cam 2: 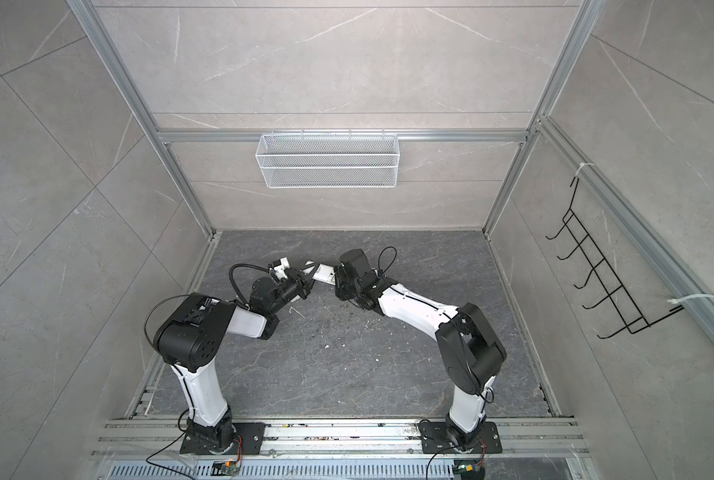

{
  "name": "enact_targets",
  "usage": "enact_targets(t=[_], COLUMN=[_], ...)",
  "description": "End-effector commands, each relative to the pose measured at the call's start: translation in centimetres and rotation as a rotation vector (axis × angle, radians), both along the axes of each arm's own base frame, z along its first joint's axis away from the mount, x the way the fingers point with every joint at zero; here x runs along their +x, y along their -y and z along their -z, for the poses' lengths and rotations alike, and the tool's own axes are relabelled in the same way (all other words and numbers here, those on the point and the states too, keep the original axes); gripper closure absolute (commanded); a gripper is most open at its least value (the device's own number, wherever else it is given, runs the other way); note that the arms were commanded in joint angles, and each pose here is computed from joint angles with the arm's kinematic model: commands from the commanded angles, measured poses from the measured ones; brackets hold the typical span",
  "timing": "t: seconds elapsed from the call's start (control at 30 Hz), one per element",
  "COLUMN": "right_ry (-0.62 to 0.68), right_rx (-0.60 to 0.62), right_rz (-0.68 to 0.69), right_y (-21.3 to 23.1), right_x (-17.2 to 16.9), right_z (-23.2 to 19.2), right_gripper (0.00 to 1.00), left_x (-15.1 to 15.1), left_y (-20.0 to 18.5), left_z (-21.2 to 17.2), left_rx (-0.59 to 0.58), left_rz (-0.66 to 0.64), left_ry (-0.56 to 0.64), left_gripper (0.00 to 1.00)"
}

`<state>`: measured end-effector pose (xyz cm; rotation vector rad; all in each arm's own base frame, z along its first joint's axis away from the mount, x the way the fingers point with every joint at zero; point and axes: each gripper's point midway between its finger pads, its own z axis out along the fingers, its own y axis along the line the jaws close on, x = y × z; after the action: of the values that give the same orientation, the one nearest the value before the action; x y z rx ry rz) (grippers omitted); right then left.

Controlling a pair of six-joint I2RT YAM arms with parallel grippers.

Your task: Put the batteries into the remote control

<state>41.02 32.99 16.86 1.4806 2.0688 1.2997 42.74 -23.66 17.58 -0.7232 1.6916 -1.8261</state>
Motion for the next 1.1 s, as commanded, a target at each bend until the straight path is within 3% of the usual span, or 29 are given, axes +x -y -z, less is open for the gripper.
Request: enact_targets(t=[0.0,0.07,0.4,0.87,0.97,1.07], right_ry=[-0.005,-0.008,0.023,0.047,0.043,0.035], right_rx=[-0.022,-0.023,-0.063,-0.071,-0.066,-0.065], right_rz=[0.009,0.012,0.029,-0.006,-0.013,-0.009], right_y=[0.6,0.7,1.7,1.3,1.1,1.1], right_x=[-0.5,-0.5,-0.6,-0.3,-0.1,-0.2], right_z=[0.1,0.2,-1.0,-0.6,-0.5,-0.4], right_gripper=[0.51,0.54,0.52,0.31,0.33,0.41], left_x=[0.1,0.0,-0.1,-0.3,-0.3,-0.3], left_y=[-0.2,-0.3,-0.7,-0.5,-0.5,-0.7], left_z=[-4.2,-4.7,-5.2,-5.9,-5.9,-5.9], left_rx=[-0.041,-0.043,-0.05,-0.059,-0.059,-0.06], left_rz=[-0.014,-0.019,-0.036,-0.021,-0.022,-0.032], left_ry=[0.123,0.134,0.139,0.151,0.151,0.15], left_gripper=[1.0,1.0,1.0,1.0,1.0,1.0])
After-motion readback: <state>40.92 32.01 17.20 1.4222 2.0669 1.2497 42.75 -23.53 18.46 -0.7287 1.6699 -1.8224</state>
